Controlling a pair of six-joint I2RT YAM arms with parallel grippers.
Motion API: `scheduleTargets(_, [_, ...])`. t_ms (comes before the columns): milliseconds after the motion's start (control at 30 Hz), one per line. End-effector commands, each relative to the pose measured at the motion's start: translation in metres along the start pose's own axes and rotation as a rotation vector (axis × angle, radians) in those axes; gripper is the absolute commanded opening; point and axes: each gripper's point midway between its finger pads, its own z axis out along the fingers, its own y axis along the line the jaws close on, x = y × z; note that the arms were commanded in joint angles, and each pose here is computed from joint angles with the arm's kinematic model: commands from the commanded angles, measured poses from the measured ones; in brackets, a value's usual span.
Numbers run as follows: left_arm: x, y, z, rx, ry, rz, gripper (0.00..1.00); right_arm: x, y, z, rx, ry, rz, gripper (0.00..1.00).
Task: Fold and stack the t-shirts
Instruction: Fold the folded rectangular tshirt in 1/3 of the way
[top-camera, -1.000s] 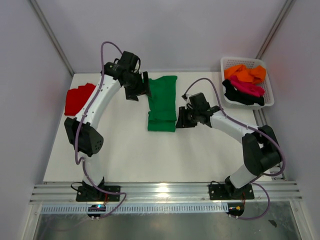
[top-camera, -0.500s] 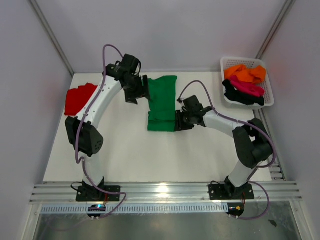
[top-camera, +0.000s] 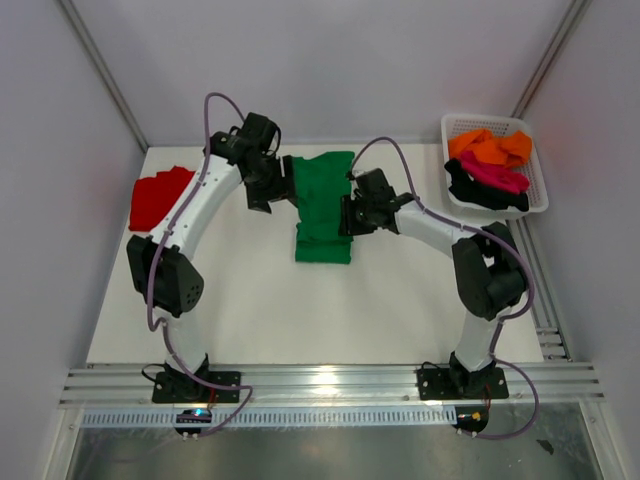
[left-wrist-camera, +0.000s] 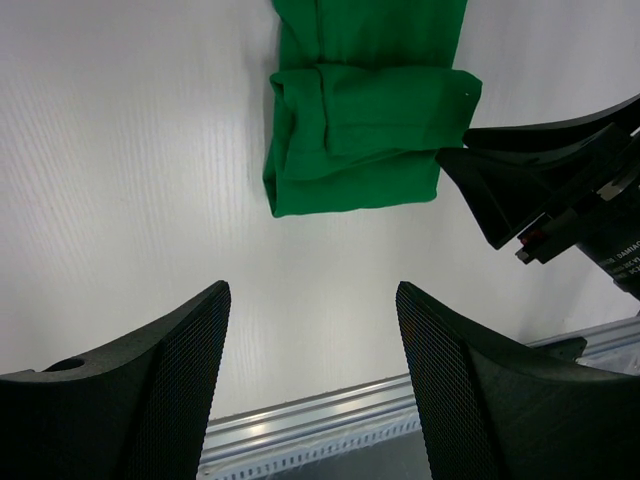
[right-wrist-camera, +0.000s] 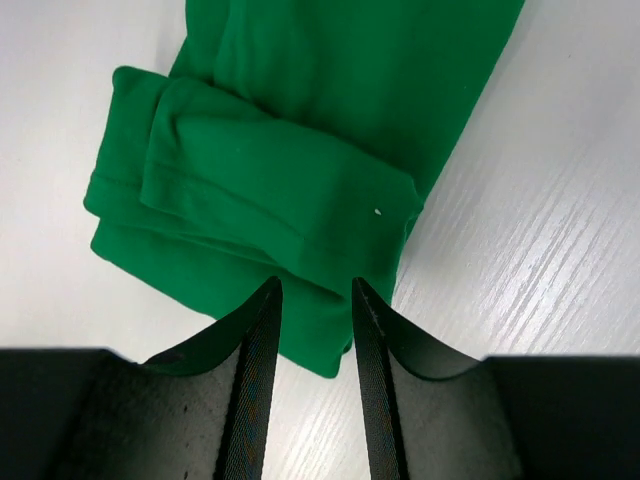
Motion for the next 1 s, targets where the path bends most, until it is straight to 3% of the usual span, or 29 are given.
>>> scheduleTargets(0, [-0.009,0.002,-0.020,0.003,-0.071,0.029,0.70,-0.020,0.001,0.002,0.012,-0.051,-0.029,0.38])
scheduleTargets(500, [-0.012,0.000,-0.002,0.010,-0.046,0.032,0.70,0.019,-0.012,-0.023,0.050,-0.022,-0.018,0.38])
scheduleTargets(967, [-0.013,-0.001,-0.006,0.009,-0.055,0.031,0.70,0.027,-0.021,-0.003,0.079,0.010,-0.015,0.38])
